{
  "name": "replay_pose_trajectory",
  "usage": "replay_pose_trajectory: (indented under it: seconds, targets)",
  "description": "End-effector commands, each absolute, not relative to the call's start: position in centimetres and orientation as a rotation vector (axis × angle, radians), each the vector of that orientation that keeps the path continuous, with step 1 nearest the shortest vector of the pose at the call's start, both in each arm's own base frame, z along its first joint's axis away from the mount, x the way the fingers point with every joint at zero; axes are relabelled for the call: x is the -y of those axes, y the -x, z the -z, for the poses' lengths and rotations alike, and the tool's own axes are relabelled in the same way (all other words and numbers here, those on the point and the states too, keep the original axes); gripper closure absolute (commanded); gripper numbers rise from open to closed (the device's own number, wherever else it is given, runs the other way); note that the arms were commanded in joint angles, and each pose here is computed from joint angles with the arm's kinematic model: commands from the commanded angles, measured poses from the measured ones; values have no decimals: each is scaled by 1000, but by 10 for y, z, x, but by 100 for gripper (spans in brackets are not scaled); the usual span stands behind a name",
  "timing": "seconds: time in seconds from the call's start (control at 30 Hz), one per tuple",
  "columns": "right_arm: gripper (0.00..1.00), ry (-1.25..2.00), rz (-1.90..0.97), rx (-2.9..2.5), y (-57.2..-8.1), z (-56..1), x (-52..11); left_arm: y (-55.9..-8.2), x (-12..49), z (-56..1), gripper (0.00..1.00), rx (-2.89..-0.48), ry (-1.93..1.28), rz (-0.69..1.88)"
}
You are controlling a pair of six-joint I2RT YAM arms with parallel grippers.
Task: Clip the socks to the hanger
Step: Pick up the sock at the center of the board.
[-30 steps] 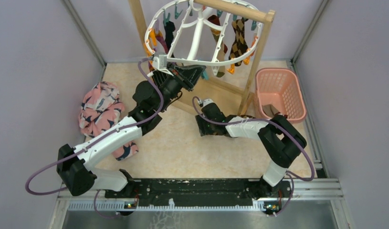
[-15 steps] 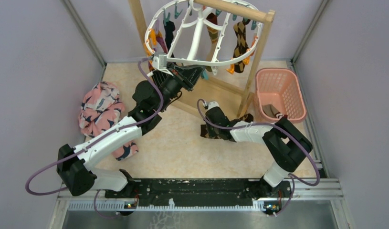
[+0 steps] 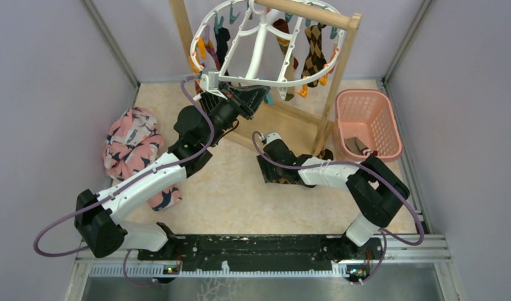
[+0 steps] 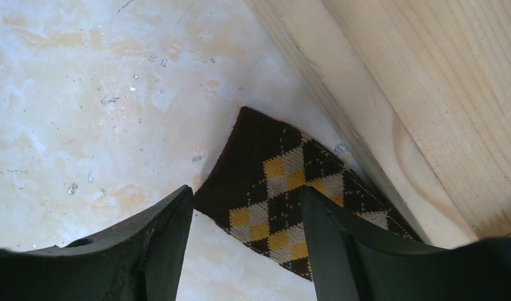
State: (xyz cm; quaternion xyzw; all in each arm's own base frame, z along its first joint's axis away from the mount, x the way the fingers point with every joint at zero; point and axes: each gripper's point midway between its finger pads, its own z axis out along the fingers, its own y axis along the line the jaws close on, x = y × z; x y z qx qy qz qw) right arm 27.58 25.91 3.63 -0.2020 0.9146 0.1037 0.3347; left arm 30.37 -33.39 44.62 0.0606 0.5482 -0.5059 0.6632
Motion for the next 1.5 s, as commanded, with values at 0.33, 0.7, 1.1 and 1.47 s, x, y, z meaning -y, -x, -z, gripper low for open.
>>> replay_pose_trajectory:
  seconds: [0.33, 0.7, 1.1, 1.47]
  targets:
    - [34, 621, -260, -2351, -274, -43, -278, -305, 335, -433, 100, -1276, -155, 1151]
    - [69, 621, -219, -2408, -266, -21, -269, -304, 331, -434, 100, -1271, -149, 1148]
    - [100, 568, -373, -2278, -261, -75, -273, -300, 332, -433, 100, -1270, -169, 1167]
    - [100, 366, -494, -1804, -263, -247, -239, -300, 334, -431, 100, -1271, -166, 1187]
